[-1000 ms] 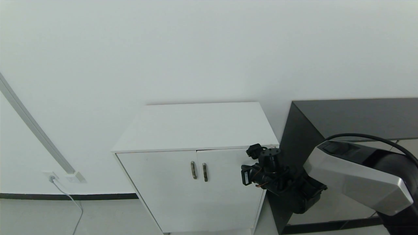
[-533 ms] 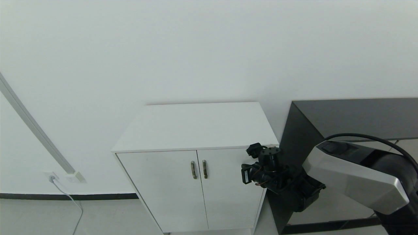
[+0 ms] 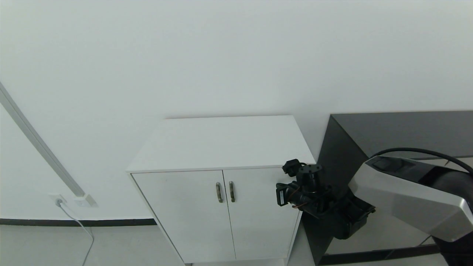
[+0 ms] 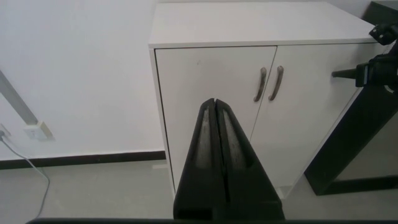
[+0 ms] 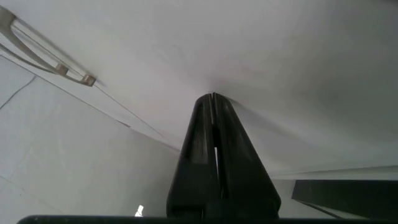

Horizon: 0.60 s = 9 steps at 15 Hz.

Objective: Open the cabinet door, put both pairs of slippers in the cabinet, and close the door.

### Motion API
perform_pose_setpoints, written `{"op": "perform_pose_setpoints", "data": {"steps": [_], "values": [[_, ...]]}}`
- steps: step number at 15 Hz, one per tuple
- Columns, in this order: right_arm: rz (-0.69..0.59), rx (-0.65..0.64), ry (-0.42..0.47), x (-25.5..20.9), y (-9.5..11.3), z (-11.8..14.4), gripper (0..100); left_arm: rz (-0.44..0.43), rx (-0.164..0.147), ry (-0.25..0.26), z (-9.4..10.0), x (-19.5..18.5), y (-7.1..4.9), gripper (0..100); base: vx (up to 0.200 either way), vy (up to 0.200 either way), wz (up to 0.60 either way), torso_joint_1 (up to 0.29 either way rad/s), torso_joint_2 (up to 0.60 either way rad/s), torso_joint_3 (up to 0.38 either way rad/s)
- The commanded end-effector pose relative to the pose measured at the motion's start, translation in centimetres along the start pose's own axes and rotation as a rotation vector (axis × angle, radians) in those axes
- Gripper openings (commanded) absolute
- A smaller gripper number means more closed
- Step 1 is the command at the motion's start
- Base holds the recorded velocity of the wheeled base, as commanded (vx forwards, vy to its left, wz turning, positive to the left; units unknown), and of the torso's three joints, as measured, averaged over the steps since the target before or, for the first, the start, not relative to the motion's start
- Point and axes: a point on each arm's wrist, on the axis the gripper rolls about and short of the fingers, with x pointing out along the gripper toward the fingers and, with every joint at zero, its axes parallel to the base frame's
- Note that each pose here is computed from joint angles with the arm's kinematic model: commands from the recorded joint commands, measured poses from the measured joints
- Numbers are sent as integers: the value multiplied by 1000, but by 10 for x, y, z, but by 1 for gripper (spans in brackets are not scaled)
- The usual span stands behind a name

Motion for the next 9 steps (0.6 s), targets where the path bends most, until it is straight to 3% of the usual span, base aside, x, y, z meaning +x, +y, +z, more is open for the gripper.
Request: {"op": "perform_pose_setpoints", "data": {"steps": [1,5,9], "values": [[5,3,-40,-26,2,24,0,0,0,0,0,0,0,0,0,0,0,0,0,0],[-39,6,-63,-70,-2,33,0,0,0,0,0,0,0,0,0,0,0,0,0,0],[-197,21,-135,-123,-26,49,0,0,0,0,0,0,0,0,0,0,0,0,0,0]]}}
